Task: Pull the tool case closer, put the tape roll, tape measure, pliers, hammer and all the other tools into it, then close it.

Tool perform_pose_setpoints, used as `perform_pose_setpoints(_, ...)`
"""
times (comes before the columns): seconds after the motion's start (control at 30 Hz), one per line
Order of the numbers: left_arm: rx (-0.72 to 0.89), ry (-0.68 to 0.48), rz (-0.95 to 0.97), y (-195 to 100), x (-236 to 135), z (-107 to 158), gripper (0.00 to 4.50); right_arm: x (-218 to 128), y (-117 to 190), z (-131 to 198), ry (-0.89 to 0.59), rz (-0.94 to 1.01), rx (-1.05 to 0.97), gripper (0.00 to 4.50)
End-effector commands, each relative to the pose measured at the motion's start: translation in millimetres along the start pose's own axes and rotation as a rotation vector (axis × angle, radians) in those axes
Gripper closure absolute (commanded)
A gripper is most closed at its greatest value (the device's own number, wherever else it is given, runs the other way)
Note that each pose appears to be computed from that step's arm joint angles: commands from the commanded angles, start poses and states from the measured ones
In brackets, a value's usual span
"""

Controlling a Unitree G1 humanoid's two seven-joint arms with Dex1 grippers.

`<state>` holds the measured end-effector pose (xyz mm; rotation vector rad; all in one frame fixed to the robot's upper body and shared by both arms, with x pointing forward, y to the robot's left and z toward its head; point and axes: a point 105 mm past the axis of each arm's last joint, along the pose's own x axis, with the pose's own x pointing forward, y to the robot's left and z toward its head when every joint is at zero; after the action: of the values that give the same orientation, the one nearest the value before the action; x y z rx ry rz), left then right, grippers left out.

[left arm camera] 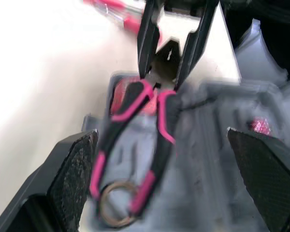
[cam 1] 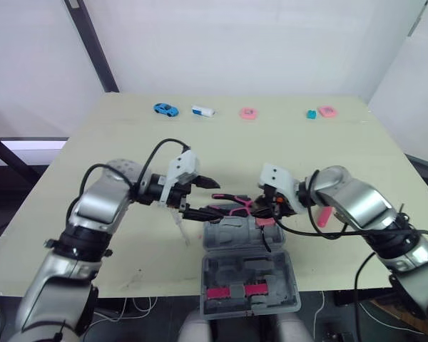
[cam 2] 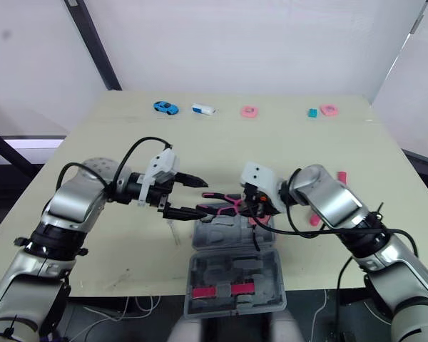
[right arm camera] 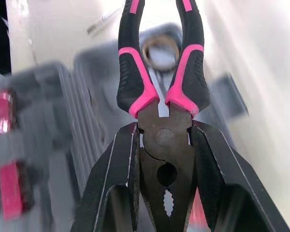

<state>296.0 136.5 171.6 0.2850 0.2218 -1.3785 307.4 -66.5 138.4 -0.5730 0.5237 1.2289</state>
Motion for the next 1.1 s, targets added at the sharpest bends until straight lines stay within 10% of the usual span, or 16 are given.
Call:
perform_pose_setpoints(0.03,0.006,-0.170,0.064,-11,-18,10,0.00,-23,2,5,-0.026,-0.015,-0.043,3.50)
perform_pose_setpoints(0.3,-0.069,-0.387,0.045,-43,-64,1,0.00,-38,3,-10,0.032,-0.008,-0.063,3.50)
perform_pose_setpoints(1.1,-0.079,-0.320,0.118,-47,-106,-47,0.00,42,10,-5,0.147,0.102,-0.251,3.50)
